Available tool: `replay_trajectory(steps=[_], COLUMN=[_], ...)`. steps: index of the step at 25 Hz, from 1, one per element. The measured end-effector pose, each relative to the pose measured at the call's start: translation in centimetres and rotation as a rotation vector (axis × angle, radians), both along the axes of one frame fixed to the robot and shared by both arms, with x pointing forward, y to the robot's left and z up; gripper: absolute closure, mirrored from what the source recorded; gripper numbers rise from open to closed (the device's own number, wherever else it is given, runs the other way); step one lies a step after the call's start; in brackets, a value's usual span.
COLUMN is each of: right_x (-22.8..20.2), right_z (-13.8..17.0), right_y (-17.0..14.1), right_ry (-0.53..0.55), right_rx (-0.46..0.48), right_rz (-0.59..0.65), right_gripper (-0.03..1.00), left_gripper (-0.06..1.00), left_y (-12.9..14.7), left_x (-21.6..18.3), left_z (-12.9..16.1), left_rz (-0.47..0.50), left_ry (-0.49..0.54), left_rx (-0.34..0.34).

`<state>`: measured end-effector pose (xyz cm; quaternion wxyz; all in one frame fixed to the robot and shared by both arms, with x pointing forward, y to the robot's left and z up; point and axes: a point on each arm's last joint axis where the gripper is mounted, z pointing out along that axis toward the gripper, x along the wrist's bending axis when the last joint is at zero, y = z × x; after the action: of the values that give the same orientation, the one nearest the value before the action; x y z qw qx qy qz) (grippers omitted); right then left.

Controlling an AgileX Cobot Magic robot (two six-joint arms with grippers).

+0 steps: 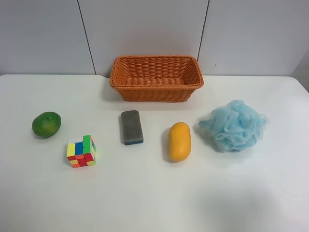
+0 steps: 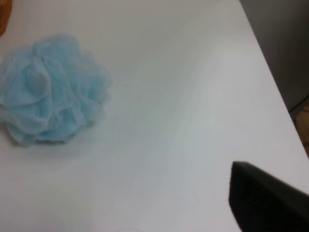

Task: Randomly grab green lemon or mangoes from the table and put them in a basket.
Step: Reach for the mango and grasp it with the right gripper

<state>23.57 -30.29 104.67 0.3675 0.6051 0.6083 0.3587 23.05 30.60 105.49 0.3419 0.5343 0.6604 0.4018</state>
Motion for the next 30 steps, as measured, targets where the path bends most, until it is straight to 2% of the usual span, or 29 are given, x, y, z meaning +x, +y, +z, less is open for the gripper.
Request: replay_trajectory(steps=[11,16,19,24,27,30], right_x=[-0.1,-0.3,1.4,6.9,12.0,15.6], right_z=[0.2,3.1,5.5,8.6,9.5,8.6], right_y=[0.1,0.2,0.3,0.8,2.0,3.0], right_ry=[-0.006,-0.076,-0.028,0.116,0.224,0.302], right_rx=[0.015,0.027,0.021,-0.003,0.063,0.143], right_rz=[0.01,0.018,0.019,0.067,0.146,0.207], right_gripper=[-0.02,-0.02,-0.02,-0.02,-0.02,-0.02], left_gripper=[-0.05,-0.05,-0.05,-0.05,-0.05,-0.05], left_y=[0.0,0.0,0.0,0.0,0.0,0.0], left_x=[0.0,0.0,0.0,0.0,0.0,0.0], left_z=[0.0,0.0,0.0,0.0,0.0,0.0], left_rz=[0.0,0.0,0.0,0.0,0.0,0.0], left_ry=[0.0,-0.001,-0.001,-0.001,-0.001,-0.001], left_rx=[0.0,0.0,0.0,0.0,0.0,0.0])
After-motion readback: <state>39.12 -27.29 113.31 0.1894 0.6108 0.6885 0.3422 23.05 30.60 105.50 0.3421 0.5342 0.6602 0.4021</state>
